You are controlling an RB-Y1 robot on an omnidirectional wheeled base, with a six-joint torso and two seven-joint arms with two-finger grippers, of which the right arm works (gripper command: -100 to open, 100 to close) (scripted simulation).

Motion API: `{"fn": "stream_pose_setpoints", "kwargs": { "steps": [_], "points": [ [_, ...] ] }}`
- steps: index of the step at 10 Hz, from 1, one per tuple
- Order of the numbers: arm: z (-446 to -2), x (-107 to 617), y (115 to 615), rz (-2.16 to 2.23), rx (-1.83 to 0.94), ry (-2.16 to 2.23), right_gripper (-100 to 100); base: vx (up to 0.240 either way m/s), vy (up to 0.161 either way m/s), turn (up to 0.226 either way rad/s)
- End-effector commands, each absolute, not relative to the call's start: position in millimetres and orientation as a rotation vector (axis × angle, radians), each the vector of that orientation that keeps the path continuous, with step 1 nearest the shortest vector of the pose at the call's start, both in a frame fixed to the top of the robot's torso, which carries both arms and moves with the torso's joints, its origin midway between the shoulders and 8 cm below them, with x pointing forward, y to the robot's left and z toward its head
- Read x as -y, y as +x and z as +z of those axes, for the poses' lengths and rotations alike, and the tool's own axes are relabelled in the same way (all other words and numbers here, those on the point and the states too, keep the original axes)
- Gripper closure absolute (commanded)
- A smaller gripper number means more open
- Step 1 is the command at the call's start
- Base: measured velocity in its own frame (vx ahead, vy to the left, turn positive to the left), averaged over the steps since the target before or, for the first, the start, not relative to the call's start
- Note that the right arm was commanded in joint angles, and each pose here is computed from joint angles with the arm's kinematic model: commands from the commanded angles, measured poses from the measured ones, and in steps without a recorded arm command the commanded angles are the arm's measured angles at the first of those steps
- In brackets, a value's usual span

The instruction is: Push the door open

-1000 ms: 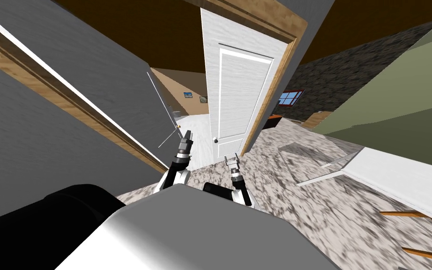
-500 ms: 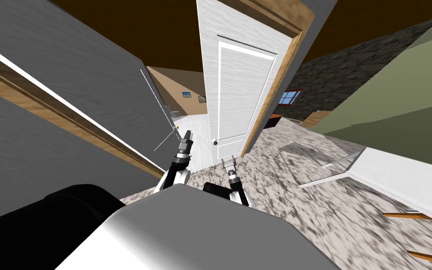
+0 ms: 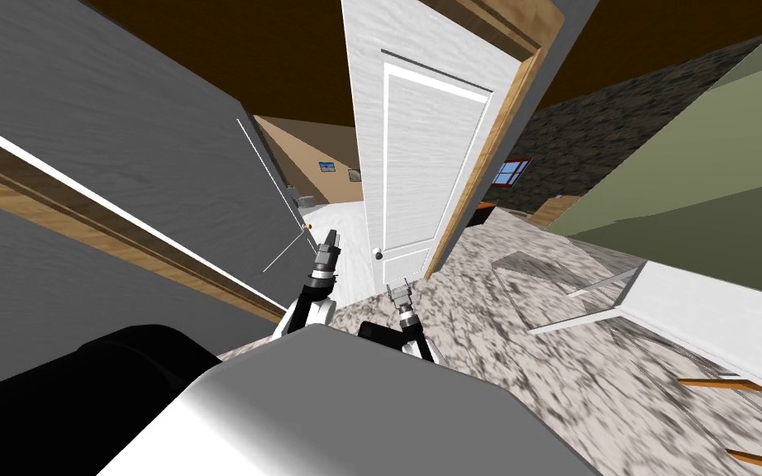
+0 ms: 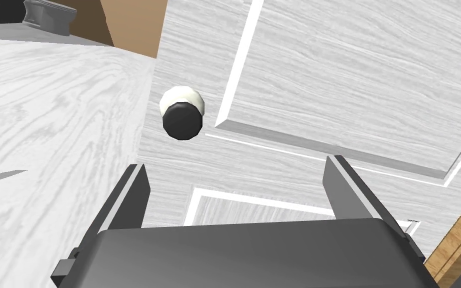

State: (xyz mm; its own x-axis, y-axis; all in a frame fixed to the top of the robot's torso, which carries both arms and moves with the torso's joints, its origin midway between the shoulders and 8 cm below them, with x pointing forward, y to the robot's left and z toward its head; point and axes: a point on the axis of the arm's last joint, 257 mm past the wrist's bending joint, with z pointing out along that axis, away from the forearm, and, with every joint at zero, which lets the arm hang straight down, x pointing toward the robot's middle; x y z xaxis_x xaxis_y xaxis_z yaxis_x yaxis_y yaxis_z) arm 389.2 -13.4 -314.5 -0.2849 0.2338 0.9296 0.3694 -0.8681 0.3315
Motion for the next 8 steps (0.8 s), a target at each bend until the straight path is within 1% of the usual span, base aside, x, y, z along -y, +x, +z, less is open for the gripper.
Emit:
{"fn": "stream_pose_setpoints", "kwargs": {
  "steps": [1,8],
  "points": [
    [-322,6,385,-2.274,0.749,-1.828,-100,0.117,0.023,-0.023],
    [-356,-17,367,-2.093,0.674,-1.854,-100,0.09,0.025,-0.022]
  ]
}}
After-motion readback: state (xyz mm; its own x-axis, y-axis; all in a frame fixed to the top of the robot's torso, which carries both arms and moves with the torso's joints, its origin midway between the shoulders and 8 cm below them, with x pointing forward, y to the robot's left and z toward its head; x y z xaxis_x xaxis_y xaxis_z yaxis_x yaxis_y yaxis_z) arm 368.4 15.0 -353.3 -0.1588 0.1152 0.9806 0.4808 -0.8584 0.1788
